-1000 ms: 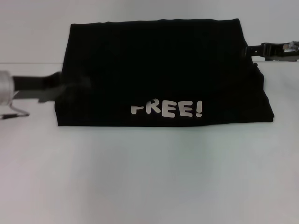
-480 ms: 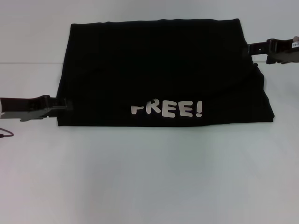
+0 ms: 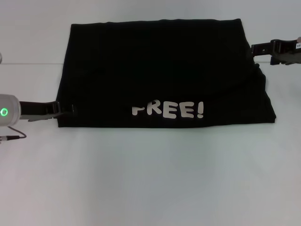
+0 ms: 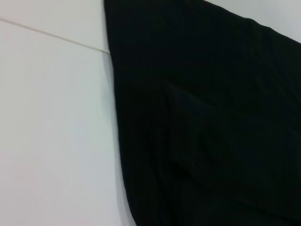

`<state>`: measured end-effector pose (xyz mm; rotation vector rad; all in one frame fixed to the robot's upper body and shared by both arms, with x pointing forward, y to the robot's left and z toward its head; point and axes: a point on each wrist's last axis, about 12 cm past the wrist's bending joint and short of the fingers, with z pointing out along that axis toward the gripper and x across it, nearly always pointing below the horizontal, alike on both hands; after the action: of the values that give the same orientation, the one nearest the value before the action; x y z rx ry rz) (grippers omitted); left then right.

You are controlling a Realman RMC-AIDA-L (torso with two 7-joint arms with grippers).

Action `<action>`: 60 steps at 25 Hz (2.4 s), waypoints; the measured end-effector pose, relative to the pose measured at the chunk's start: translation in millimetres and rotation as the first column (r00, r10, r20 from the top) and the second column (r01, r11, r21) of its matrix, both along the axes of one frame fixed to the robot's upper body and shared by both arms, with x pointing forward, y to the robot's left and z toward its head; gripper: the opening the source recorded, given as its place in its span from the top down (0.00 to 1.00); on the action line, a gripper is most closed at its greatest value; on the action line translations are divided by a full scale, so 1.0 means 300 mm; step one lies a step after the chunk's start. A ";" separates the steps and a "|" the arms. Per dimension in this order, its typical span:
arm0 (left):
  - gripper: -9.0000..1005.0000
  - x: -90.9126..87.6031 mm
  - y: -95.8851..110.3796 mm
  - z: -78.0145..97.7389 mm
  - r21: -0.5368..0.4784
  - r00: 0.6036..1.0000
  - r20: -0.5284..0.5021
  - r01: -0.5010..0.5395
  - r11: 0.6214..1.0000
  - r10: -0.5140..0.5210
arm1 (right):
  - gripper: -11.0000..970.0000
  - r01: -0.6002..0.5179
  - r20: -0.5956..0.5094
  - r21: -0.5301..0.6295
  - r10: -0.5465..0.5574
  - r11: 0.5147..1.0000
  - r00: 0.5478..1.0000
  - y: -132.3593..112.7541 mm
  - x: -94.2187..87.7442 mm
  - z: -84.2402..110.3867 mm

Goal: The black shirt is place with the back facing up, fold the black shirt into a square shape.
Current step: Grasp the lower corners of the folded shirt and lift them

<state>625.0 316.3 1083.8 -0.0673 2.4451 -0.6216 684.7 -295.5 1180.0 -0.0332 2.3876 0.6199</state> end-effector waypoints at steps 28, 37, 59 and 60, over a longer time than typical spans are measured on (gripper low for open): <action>0.49 -0.001 -0.023 -0.033 0.033 1.000 -0.012 -0.007 0.999 0.007 | 0.08 0.011 -0.020 0.002 -0.011 1.000 1.000 -0.025 -0.018 -0.027; 0.80 -0.002 -0.026 -0.031 0.021 1.000 -0.026 -0.003 1.000 0.004 | 0.09 -0.011 -0.037 0.006 0.011 1.000 0.999 -0.024 -0.027 -0.022; 0.99 0.041 -0.018 0.064 -0.105 0.999 -0.033 -0.012 0.994 0.009 | 0.12 -0.049 -0.166 -0.107 0.031 0.993 0.986 -0.122 -0.112 -0.108; 0.99 0.041 -0.018 0.064 -0.106 0.999 -0.034 -0.014 0.994 0.010 | 0.12 -0.047 -0.164 -0.108 0.029 0.993 0.986 -0.119 -0.112 -0.111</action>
<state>637.3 310.8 1103.0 -0.1356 2.4402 -0.7504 651.2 -331.2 1146.6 -0.0801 2.5835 0.5233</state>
